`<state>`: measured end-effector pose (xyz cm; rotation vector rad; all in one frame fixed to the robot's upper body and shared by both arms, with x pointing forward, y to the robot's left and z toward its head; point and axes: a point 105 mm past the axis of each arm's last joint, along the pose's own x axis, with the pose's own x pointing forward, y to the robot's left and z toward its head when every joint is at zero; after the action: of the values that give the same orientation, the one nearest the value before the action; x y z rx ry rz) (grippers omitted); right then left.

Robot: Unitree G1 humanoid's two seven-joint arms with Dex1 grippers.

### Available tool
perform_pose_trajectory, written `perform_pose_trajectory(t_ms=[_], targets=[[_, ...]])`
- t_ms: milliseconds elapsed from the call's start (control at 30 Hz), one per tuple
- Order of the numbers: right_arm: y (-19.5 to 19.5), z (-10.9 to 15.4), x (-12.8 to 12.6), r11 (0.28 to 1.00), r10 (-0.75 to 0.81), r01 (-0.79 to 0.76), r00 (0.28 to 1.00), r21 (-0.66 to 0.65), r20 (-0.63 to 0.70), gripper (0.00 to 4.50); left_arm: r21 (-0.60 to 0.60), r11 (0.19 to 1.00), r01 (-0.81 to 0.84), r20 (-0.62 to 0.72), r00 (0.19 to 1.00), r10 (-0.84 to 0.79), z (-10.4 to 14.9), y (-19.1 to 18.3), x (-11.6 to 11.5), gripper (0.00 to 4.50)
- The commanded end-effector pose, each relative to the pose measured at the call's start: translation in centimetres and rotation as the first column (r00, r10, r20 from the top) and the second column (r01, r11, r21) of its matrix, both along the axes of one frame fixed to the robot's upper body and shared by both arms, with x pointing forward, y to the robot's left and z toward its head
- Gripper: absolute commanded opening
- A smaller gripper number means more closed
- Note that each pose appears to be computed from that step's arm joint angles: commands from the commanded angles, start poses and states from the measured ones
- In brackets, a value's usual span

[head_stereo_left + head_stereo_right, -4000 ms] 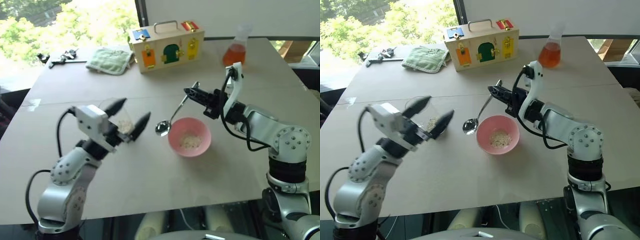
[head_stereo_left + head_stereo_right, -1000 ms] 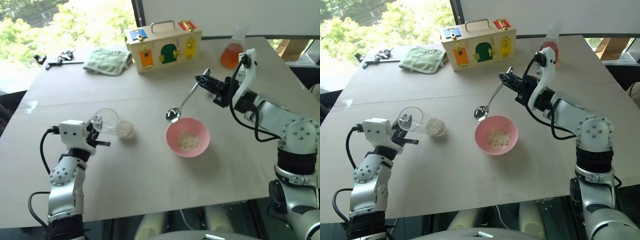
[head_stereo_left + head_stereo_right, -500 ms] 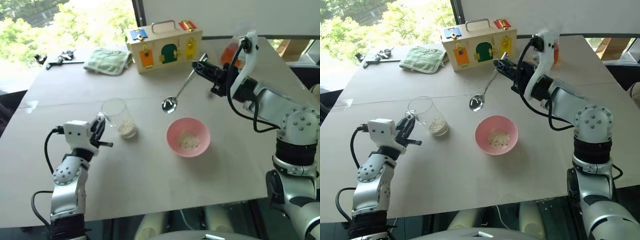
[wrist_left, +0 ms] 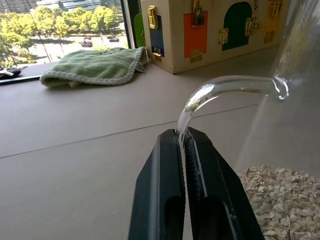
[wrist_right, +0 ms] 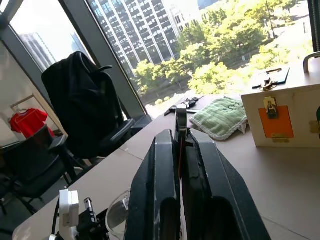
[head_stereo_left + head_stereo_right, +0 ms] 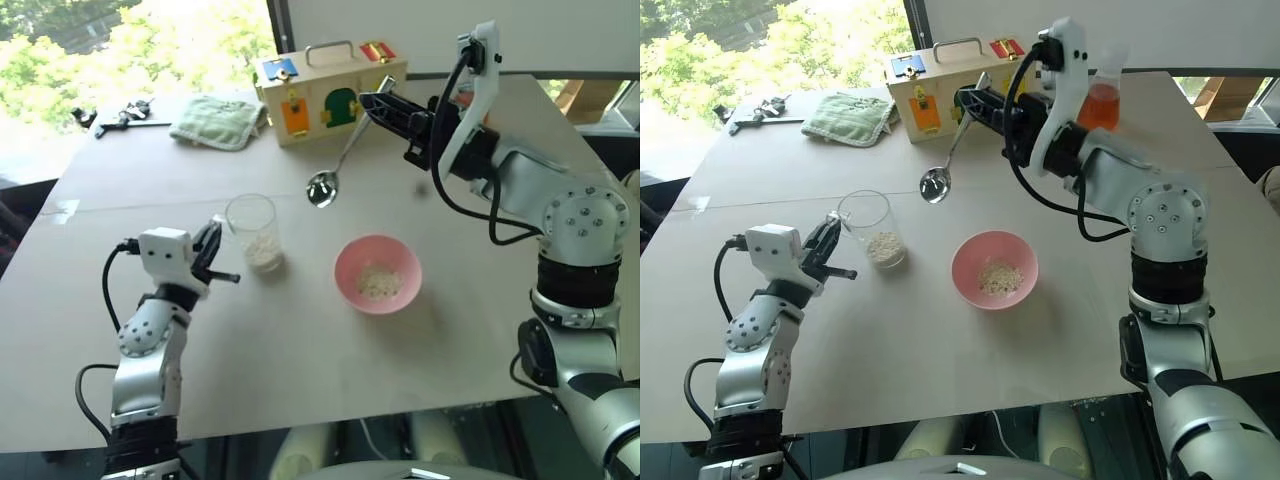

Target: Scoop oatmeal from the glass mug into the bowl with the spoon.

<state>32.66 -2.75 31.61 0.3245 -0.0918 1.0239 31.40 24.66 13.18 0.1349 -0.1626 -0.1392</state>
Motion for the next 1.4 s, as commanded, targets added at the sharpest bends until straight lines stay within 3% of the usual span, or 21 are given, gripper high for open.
perform_pose_trajectory(t_ms=[33,233,500,667,800,1033,1300,1400], targets=[[0.9,1.9,-0.8,0.999,0.032,-0.031,0.993,-0.007,0.114,0.0,0.009,0.998,0.066,-0.029,0.997,-0.066,-0.5,-2.2,0.3,0.01],[2.2,2.2,-1.1,0.997,0.074,-0.069,0.984,-0.035,0.163,0.0,-0.017,0.995,0.097,-0.011,0.995,-0.097,0.2,-4.2,1.2,0.01],[2.5,0.6,-0.5,0.994,0.072,-0.057,0.982,-0.089,0.173,0.0,-0.03,0.991,0.129,-0.007,0.992,-0.129,0.2,-5.7,1.6,0.01],[3.6,-2.3,-0.2,0.979,0.084,-0.049,0.981,-0.197,0.175,0.0,0.002,0.984,0.181,0.004,0.984,-0.181,0.7,-6.6,1.8,0.01],[4.1,-5.5,0.8,0.964,0.055,-0.022,0.991,-0.264,0.119,0.0,0.018,0.979,0.202,0.013,0.979,-0.202,1.1,-7.1,2.2,0.01],[4.5,-6.7,1.5,0.966,0.014,0.002,0.998,-0.26,0.058,0.0,0.048,0.97,0.237,0.012,0.971,-0.238,0.7,-7.5,2.4,0.01],[5.3,-8.7,-0.1,0.945,0.075,-0.067,0.997,-0.321,0.014,0.0,0.064,0.966,0.249,0.015,0.968,-0.25,-0.2,-7.0,3.3,0.01],[5.5,-9.1,-0.5,0.96,0.071,-0.092,0.994,-0.265,-0.087,0.0,0.066,0.965,0.253,0.016,0.967,-0.255,-0.5,-7.0,3.6,0.01]])
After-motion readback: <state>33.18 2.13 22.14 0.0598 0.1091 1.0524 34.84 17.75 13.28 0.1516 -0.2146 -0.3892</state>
